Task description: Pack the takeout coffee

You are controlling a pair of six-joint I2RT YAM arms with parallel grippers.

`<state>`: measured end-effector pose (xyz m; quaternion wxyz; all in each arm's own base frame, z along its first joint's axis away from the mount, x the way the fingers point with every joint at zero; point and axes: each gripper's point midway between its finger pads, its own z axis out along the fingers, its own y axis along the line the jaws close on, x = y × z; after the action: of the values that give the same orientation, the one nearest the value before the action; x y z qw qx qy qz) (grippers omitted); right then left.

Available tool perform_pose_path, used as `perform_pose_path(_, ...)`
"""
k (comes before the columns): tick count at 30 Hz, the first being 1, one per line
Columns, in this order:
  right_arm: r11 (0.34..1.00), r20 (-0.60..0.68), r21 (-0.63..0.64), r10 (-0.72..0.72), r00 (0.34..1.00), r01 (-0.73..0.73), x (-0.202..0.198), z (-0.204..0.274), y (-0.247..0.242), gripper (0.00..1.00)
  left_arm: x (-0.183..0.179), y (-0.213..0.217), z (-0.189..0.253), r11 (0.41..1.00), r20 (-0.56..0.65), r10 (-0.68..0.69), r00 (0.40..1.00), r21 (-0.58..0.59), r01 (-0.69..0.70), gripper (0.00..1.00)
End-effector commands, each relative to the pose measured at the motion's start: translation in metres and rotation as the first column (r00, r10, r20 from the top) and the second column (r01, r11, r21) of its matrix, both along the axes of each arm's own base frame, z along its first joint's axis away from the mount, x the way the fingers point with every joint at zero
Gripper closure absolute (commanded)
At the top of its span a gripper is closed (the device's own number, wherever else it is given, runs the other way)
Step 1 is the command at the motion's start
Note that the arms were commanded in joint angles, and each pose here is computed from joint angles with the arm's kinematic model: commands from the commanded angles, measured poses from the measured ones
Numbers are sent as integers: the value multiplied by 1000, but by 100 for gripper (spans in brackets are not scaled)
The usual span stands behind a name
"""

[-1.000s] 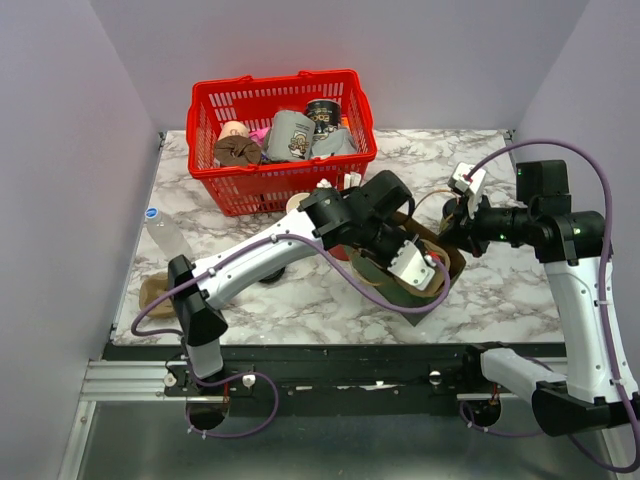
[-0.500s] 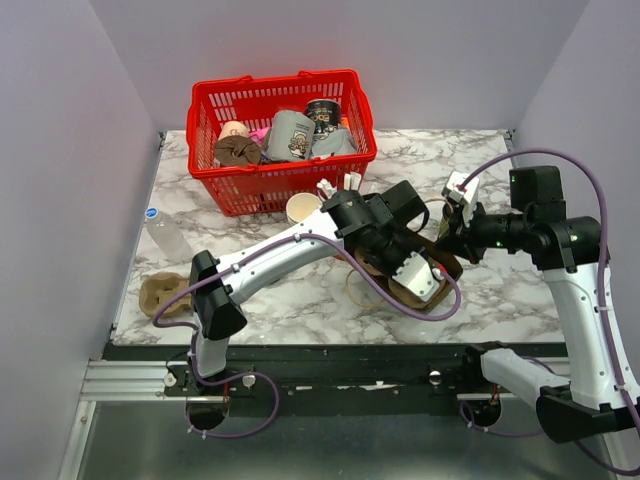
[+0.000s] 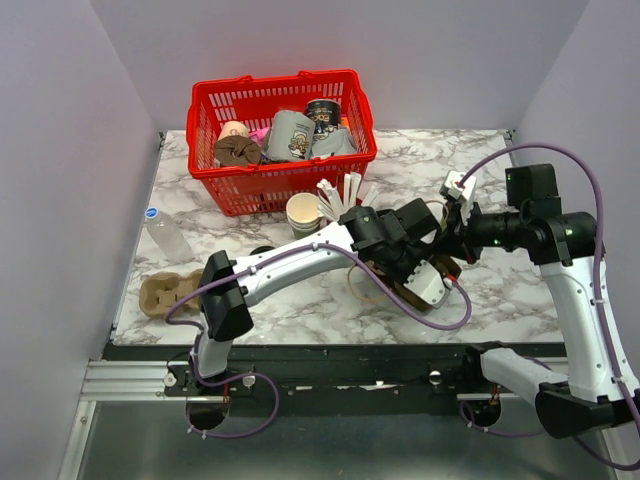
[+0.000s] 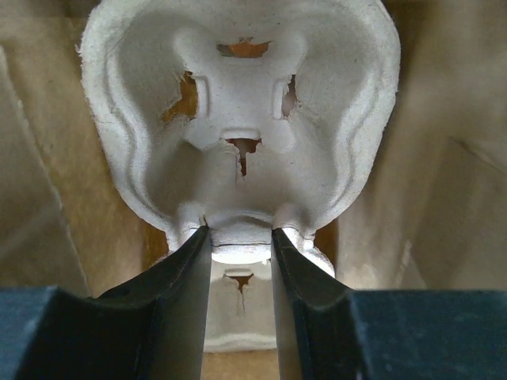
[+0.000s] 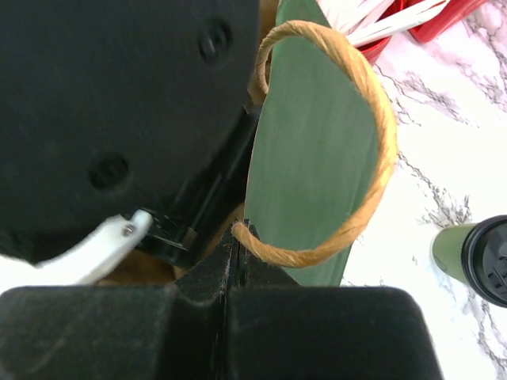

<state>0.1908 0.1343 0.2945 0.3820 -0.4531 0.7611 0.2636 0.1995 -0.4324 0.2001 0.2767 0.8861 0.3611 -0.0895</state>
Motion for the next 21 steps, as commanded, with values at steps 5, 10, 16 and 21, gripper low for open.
perform_pose_path(5, 996, -70, 69, 62, 996, -58, -14, 4, 12, 99, 19, -13, -8, 999, 67, 49, 997, 0, -49, 100)
perform_pose_path(10, 995, -71, 67, 73, 995, -68, -20, 3, 11, 100, 17, -18, -16, 999, 47, 38, 998, -27, -37, 100)
perform_pose_path(16, 992, -104, 96, 92, 990, -82, -28, 0, 15, 99, 20, -26, -29, 998, 56, 41, 998, -59, -38, 100)
perform_pose_path(21, 992, -116, 107, 85, 990, -72, -31, 0, 16, 99, 31, -30, -34, 996, 113, 71, 991, -70, -63, 100)
